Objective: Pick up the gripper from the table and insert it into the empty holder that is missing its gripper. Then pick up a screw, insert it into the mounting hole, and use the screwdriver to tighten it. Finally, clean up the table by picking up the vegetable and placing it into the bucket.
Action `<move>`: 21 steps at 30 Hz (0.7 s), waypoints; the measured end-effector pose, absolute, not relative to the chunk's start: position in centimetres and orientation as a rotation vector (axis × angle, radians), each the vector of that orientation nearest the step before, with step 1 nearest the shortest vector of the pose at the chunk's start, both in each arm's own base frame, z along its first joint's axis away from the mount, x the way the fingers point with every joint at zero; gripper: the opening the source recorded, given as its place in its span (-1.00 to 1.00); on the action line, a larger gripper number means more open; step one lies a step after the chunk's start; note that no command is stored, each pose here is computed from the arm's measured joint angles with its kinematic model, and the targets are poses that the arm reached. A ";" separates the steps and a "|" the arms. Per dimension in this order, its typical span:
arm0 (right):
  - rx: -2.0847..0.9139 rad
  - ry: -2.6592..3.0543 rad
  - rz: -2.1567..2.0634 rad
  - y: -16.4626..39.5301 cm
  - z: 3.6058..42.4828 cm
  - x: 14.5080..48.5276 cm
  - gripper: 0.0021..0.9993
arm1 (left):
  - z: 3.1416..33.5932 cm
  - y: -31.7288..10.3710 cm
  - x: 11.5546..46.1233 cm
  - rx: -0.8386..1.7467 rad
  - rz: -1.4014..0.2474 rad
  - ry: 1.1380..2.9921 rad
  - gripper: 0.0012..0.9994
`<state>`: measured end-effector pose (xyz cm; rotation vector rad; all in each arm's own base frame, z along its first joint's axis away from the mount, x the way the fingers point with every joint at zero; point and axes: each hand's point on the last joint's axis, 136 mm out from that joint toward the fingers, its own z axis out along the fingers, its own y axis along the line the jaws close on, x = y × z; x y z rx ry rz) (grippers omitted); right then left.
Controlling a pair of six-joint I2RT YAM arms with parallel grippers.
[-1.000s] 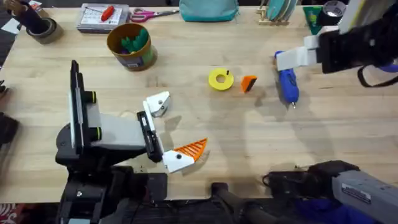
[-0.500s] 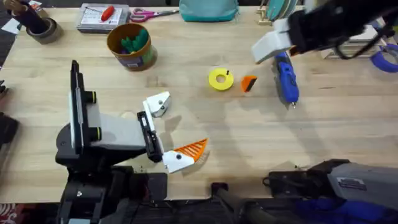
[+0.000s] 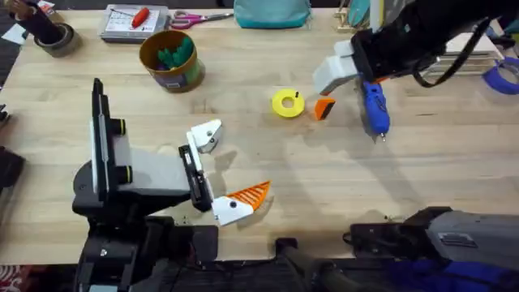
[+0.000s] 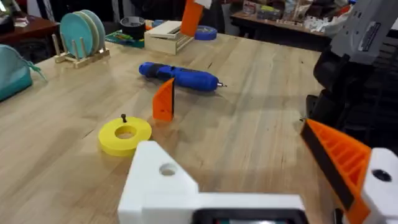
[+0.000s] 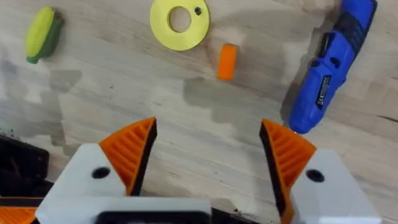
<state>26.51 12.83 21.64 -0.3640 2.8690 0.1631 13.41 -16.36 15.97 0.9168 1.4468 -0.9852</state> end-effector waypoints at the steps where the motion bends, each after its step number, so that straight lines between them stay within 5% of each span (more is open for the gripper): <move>1: -0.364 2.869 0.161 12.8 21.6 26.5 1.00 | 16.0 -16.4 13.4 0.917 -0.985 1.447 0.97; 21: -0.353 2.967 0.032 11.8 14.0 26.9 0.99 | 16.0 -16.4 13.4 0.917 -0.985 1.447 0.97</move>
